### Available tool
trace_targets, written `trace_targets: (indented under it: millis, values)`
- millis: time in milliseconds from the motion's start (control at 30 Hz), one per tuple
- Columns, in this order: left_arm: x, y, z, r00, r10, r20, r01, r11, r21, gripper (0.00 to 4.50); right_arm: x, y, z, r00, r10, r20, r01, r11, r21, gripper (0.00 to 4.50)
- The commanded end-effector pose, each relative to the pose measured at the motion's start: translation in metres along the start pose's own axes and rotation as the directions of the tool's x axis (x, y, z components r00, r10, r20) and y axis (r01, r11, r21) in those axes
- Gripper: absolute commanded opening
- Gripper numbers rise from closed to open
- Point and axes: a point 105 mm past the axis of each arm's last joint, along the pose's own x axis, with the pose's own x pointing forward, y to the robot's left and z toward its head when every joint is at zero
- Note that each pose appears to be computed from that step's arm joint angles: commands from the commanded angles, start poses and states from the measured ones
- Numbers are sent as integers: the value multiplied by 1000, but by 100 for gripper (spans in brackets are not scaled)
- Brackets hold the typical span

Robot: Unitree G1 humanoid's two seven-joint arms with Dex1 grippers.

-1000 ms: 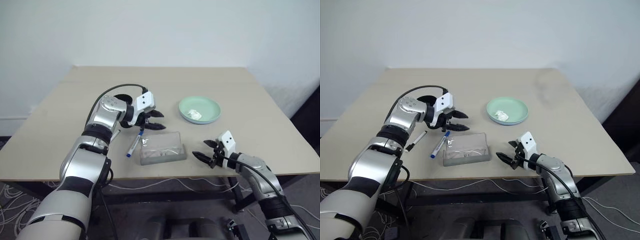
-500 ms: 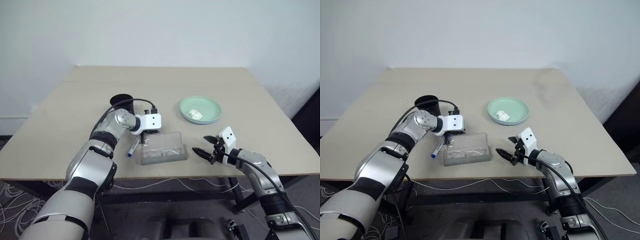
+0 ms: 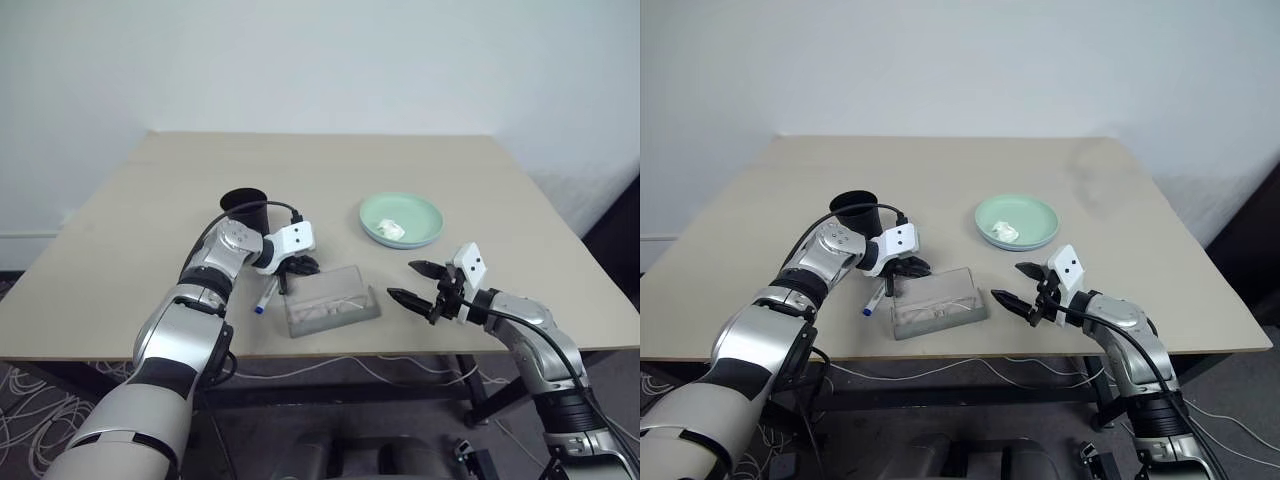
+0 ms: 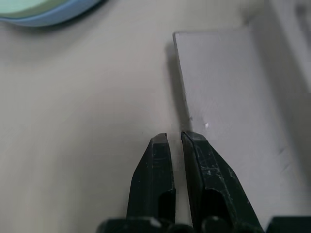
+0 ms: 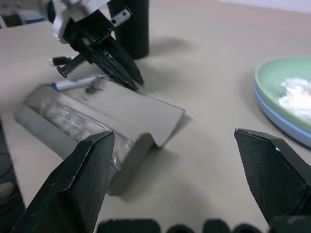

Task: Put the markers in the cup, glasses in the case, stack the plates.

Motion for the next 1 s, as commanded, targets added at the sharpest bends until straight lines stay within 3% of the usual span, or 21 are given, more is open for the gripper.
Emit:
trace_targets:
  millis: [33,267,367,733,1000]
  values:
    - [-10,11,26,995,22,100,-22,1000,2,38,0,3,14,999,23,39,-22,999,-27,429]
    - [-16,25,9,986,165,-15,-162,979,121,38,2,31,15,986,161,34,-160,987,-27,429]
    - [-17,30,13,978,206,-13,-202,970,135,35,6,40,11,980,196,20,-195,980,-27,371]
    - [-3,23,10,981,184,-60,-166,960,224,35,24,35,-15,982,173,-71,-170,984,46,3]
    - [-1,7,11,999,34,-39,-29,990,138,35,30,30,-22,984,145,-99,-141,989,46,3]
